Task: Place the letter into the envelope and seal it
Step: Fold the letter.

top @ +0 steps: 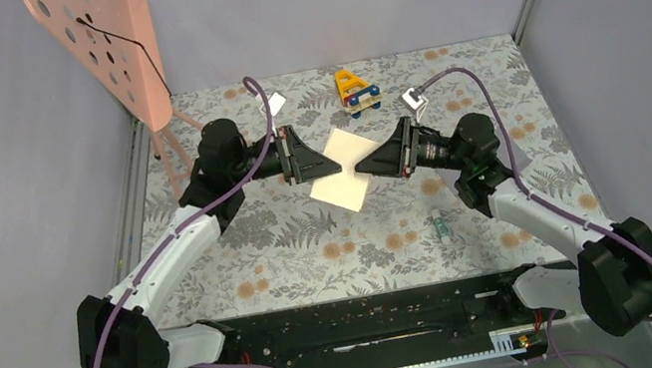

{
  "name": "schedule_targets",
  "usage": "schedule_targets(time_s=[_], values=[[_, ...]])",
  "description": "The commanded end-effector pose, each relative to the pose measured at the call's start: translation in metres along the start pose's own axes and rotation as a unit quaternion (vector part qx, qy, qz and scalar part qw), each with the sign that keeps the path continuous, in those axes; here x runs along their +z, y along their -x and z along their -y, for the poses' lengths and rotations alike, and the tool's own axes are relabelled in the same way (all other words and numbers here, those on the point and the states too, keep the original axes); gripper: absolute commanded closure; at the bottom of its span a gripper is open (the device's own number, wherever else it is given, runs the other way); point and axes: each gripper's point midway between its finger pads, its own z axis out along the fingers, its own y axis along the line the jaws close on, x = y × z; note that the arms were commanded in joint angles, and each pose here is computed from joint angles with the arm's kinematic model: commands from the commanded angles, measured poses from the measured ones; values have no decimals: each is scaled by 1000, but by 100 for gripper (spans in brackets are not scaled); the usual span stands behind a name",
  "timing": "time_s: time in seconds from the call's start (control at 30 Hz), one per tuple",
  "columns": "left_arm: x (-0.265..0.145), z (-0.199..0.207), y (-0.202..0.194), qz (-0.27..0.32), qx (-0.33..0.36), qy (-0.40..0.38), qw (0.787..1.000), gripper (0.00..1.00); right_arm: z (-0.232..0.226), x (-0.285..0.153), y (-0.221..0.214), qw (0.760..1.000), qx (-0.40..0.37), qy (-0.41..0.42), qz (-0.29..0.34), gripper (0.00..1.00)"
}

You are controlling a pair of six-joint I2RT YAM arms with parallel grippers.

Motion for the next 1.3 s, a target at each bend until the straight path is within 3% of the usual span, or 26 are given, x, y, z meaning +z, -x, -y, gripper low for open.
schedule_targets(time_s=[0.0, 0.2, 0.23, 0.33, 0.4, 0.6, 0.73, 0.87, 0.9, 0.93, 1.0, 1.03, 1.1, 1.27], values=[[-15, 19, 21, 39, 43, -19, 998, 100, -24, 2, 9, 999, -27, 30, 3, 57], [-16, 20, 16, 27, 36, -34, 998, 100, -29, 3, 12, 998, -7, 61, 13, 69], [-16, 21, 14, 20, 34, -38, 998, 100, -28, 4, 13, 998, -6, 60, 15, 67], [-17, 26, 12, 10, 36, -51, 998, 100, -21, 7, 14, 999, -5, 48, 14, 40], [-18, 31, 11, 5, 38, -60, 997, 100, -19, 8, 17, 999, -6, 42, 15, 31], [-18, 33, 6, -23, 17, -70, 997, 100, -27, 11, 25, 999, -22, 45, 20, 30], [-16, 25, -1, -48, 5, -64, 997, 100, -36, 11, 27, 998, -31, 54, 21, 49], [-15, 22, 2, -41, 12, -53, 998, 100, -40, 10, 27, 998, -30, 52, 20, 98], [-15, 22, 4, -38, 15, -50, 998, 100, -34, 9, 28, 999, -18, 32, 26, 100], [-15, 19, 6, -33, 19, -41, 998, 88, -28, 8, 30, 999, -18, 7, 35, 100], [-15, 9, 10, -22, 29, 1, 999, 38, -12, 1, 34, 996, -18, -62, 62, 100], [-17, 0, 12, -15, 34, 37, 999, 29, -3, -6, 38, 990, -26, -109, 81, 100], [-25, -19, 20, 2, 47, 120, 992, 16, 12, -24, 46, 973, -41, -200, 112, 100], [-50, -46, 40, 41, 72, 262, 961, 7, 37, -70, 53, 912, -16, -387, 138, 100]])
